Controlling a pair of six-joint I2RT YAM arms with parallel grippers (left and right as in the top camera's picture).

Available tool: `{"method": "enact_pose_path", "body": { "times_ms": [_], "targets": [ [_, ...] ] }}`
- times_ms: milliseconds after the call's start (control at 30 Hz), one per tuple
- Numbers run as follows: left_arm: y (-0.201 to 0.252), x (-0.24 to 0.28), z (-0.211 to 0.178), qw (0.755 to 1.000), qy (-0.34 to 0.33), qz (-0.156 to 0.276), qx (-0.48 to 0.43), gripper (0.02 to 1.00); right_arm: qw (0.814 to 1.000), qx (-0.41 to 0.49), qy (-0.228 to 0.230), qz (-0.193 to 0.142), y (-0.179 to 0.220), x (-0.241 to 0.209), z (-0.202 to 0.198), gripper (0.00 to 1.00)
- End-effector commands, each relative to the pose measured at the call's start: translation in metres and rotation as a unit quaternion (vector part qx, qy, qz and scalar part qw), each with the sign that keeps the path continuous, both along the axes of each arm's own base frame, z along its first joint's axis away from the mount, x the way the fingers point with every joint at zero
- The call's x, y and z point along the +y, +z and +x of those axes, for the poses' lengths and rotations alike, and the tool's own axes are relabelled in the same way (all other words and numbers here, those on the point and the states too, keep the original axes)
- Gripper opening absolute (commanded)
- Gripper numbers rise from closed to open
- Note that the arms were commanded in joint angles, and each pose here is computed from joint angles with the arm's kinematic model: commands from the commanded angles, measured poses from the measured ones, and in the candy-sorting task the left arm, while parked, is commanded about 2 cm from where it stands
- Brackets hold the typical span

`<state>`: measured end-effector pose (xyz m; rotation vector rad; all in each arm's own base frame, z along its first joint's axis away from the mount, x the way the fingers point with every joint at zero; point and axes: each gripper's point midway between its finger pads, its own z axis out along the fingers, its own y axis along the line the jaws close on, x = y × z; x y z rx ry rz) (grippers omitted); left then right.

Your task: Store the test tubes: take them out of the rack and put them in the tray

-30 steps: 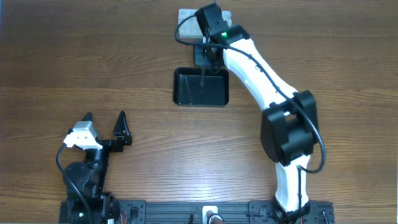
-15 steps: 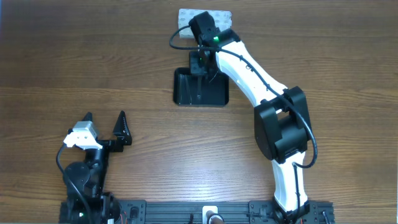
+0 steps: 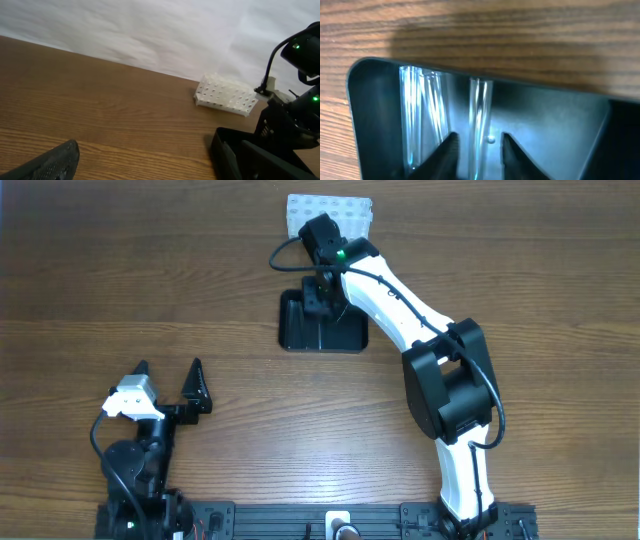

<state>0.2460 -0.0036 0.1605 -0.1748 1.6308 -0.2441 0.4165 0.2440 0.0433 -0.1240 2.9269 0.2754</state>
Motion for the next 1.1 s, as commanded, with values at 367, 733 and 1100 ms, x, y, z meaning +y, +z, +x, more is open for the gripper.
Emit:
{"method": "enact_pose_path", "body": {
  "times_ms": [367,733,1100],
  "targets": [
    [-0.001,-0.001,0.0,1.0,-0.004,-0.006,0.001,1.0,0.989,-0.144,0.041,0.005,0.101,-0.006,0.026,0.577],
    [-0.001,-0.001,0.0,1.0,-0.004,-0.006,0.001,1.0,0.943,-0.32,-0.059,-0.069,0.148,-0.073,0.116,0.698],
    [-0.001,-0.001,0.0,1.0,-0.004,-0.006,0.001,1.0,0.931,-0.352,-0.067,-0.075,0.091,-0.082,0.17,0.781]
  ]
}}
